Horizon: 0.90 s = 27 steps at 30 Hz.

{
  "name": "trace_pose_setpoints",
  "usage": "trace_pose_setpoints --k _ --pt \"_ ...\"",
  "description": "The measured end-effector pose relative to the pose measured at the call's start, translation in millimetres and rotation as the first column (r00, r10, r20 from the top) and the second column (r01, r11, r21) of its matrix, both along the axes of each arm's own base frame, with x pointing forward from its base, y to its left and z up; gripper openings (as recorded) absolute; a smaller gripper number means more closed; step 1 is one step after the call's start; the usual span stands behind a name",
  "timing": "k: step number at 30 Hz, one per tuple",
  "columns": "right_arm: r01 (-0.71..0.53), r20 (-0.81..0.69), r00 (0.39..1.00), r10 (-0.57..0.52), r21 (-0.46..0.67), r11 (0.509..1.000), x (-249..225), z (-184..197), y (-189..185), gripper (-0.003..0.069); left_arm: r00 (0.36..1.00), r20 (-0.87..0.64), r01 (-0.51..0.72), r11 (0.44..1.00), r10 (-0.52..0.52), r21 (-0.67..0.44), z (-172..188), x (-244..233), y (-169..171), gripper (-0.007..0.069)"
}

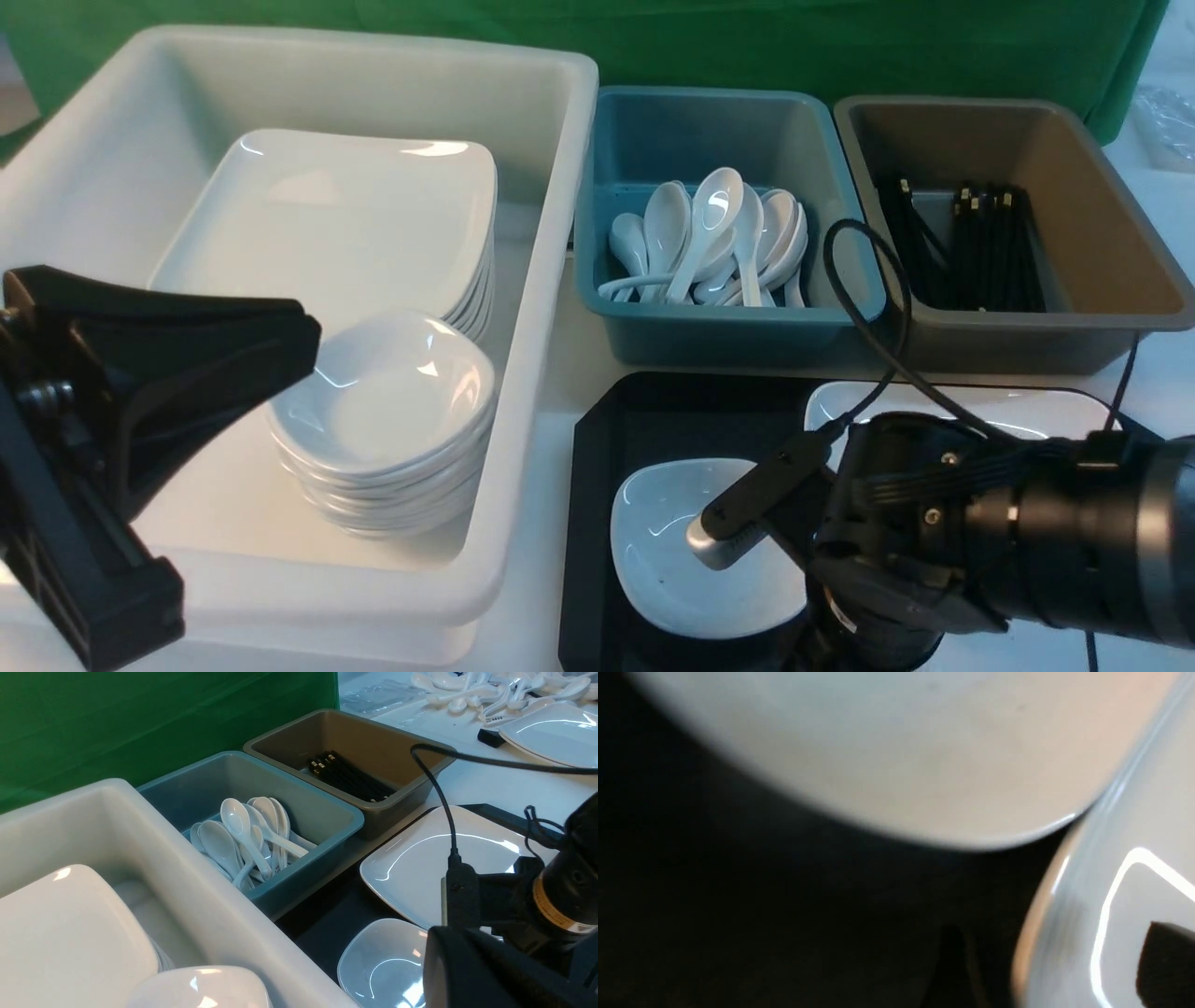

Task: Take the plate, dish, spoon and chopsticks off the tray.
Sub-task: Use the right arm to grab a plate from the dinner plate

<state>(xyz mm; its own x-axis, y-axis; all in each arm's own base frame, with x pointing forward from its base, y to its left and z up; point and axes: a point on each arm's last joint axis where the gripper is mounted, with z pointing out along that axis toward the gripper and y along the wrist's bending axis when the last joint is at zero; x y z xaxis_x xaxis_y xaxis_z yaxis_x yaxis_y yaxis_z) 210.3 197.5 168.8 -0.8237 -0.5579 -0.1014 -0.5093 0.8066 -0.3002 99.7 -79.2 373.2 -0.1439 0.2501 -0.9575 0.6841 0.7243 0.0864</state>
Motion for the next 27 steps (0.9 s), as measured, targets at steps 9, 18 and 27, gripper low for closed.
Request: trace_pose_setpoints --k 9,18,27 --pt "0.027 -0.02 0.999 -0.026 0.064 0.998 7 -8 0 0.0521 1.0 0.0 0.001 1.0 -0.001 0.001 0 0 0 0.0006" --pt "0.04 -0.005 0.999 -0.04 0.087 0.995 16 -11 -4 0.0521 1.0 0.0 0.001 1.0 -0.001 0.001 0 0 0 0.0006" --pt "0.039 -0.043 0.998 -0.037 0.044 0.998 16 -15 -2 0.0485 1.0 0.0 0.001 1.0 -0.001 0.001 0 0 0 0.0006"
